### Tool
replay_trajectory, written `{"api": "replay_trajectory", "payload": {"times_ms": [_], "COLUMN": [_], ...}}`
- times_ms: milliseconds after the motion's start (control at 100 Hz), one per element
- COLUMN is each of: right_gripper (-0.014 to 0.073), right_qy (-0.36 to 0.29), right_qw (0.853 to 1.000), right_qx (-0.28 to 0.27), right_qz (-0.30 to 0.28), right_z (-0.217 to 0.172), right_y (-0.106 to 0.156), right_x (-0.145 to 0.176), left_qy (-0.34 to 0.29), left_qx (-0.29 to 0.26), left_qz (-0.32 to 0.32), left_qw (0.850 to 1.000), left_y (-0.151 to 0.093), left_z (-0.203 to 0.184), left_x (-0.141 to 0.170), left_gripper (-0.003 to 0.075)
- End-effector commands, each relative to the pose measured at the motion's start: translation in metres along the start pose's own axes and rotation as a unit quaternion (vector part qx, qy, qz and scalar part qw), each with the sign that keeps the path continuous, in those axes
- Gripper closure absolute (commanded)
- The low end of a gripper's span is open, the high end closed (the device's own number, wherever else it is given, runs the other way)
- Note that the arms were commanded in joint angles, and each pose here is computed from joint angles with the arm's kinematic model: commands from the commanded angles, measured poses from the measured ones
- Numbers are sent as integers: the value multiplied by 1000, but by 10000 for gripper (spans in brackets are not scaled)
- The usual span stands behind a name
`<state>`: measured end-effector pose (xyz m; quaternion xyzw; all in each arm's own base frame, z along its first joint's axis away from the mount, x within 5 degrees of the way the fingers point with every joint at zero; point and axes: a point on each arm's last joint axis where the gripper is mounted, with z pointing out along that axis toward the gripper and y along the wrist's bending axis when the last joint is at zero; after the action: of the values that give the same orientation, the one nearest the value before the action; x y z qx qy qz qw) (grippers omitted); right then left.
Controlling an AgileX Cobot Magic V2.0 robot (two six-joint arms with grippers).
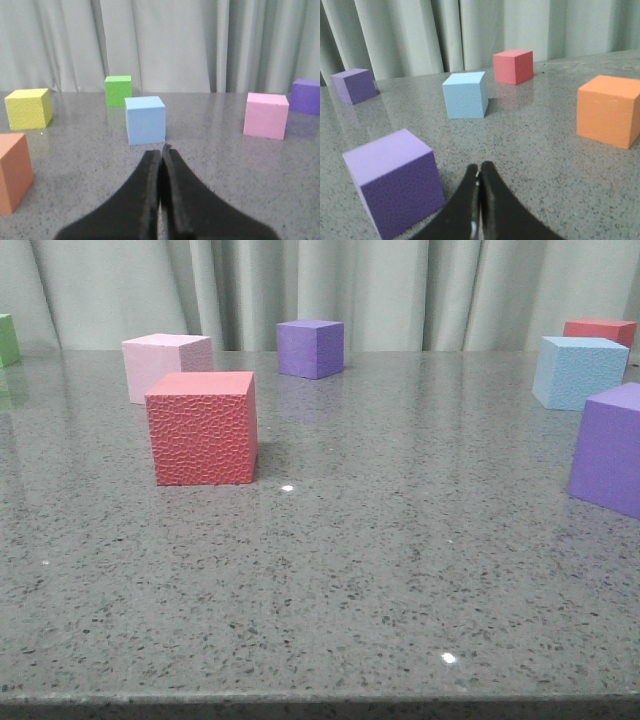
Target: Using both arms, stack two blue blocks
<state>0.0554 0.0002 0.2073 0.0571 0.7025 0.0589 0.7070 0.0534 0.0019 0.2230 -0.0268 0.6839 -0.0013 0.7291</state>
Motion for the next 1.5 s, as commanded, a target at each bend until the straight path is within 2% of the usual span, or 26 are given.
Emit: {"api": "replay_trajectory", "payload": {"times_ms": [0, 290, 570, 740, 920, 1000, 1020, 1200, 1270, 1350, 1490], "right_gripper": [698, 698, 698, 694, 669, 598, 557, 207, 116, 95, 100], "right_qy": [-53, 18, 75, 96, 123, 141, 146, 167, 168, 168, 152], "right_qw": [999, 1000, 997, 995, 992, 990, 989, 985, 985, 985, 988], "right_qx": [-7, 3, 11, 12, 15, 18, 18, 21, 21, 21, 19], "right_qz": [2, 4, 1, -16, -25, -25, -25, -25, -25, -25, -25], "right_z": [-5, -3, 17, 35, 59, 67, 69, 78, 78, 78, 79], "right_y": [5, 15, 24, 29, 30, 30, 30, 29, 29, 29, 30], "right_x": [-30, -86, -144, -171, -181, -181, -180, -175, -175, -175, -178], "left_qy": [-70, -36, 4, 57, 97, 110, 112, 120, 120, 120, 110], "left_qx": [1, 6, 6, 6, 4, 3, 3, 3, 3, 3, 3], "left_qz": [-6, -11, -10, -10, -11, -11, -11, -11, -11, -11, -11], "left_qw": [998, 999, 1000, 998, 995, 994, 994, 993, 993, 993, 994], "left_y": [-1, -5, -8, -9, -9, -9, -9, -9, -9, -9, -9], "left_z": [-8, -7, 18, 46, 77, 89, 91, 101, 101, 101, 101], "left_x": [-39, -109, -160, -178, -183, -183, -183, -182, -182, -182, -184], "left_gripper": [739, 739, 739, 739, 731, 663, 645, 327, 220, 159, 176]}}
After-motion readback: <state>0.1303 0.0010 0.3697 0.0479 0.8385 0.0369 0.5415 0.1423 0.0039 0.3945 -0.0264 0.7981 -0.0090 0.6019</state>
